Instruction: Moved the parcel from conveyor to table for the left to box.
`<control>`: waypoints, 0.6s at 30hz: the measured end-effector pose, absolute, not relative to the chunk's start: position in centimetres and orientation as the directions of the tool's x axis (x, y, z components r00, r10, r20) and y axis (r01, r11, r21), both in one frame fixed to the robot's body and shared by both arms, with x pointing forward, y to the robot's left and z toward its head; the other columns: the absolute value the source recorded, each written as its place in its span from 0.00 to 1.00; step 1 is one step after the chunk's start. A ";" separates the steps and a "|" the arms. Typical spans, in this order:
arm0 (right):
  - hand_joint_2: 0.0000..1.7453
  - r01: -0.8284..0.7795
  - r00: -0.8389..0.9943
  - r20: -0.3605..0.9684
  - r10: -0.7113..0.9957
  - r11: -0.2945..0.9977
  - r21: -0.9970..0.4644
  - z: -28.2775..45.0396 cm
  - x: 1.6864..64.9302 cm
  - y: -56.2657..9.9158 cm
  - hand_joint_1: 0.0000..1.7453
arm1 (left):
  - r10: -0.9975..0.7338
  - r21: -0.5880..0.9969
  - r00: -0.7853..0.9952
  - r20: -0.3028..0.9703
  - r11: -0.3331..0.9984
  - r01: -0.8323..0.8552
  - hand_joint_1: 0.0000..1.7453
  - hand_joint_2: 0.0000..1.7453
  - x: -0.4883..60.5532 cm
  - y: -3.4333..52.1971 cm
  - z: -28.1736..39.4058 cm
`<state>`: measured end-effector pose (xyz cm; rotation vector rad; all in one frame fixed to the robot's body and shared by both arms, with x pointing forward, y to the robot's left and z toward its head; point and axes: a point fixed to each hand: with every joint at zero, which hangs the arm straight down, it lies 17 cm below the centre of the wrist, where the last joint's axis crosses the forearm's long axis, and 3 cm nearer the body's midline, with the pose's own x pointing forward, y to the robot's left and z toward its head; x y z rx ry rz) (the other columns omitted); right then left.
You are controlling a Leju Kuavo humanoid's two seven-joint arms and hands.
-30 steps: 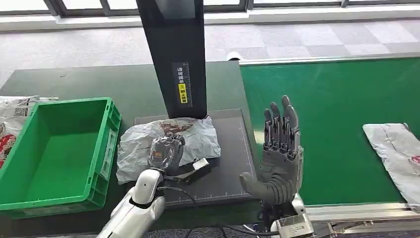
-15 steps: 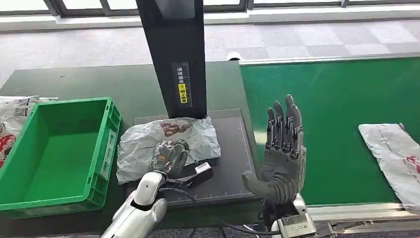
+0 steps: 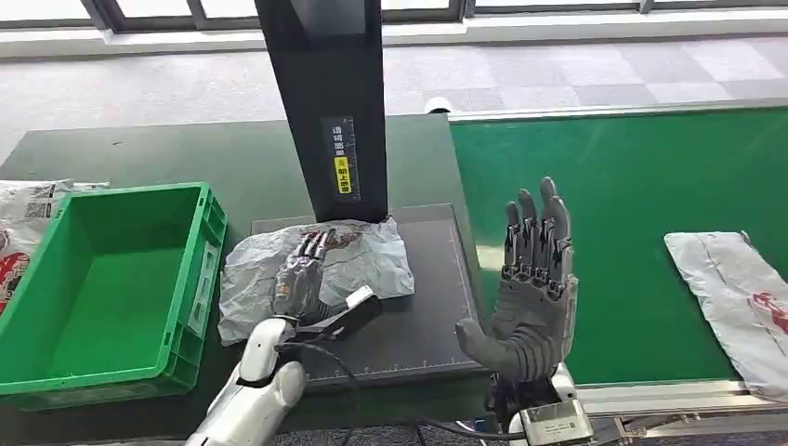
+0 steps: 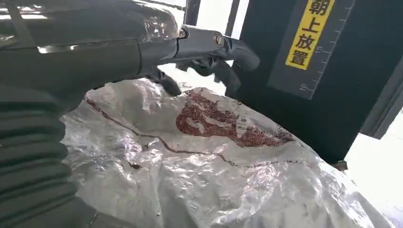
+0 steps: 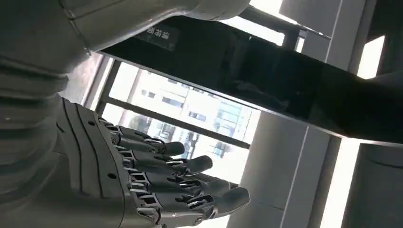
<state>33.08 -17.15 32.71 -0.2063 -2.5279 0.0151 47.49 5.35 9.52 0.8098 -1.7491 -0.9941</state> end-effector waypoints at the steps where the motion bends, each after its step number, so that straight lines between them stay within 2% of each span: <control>1: 1.00 0.144 -0.810 0.566 0.151 0.988 -0.057 32.7 33.1 -17.1 0.00 | -0.850 0.883 -0.340 0.402 0.458 -0.102 0.00 0.00 47.6 5.6 9.7; 11: 1.00 0.155 -0.809 0.569 0.150 0.987 -0.041 32.8 33.2 -17.5 0.00 | -0.823 0.825 -0.348 0.448 0.531 -0.194 0.00 0.00 48.2 7.1 12.3; 18: 1.00 0.146 -0.810 0.569 0.141 0.989 -0.037 32.8 33.5 -17.4 0.00 | -0.847 0.876 -0.290 0.446 0.479 -0.051 0.00 0.00 48.9 6.7 9.1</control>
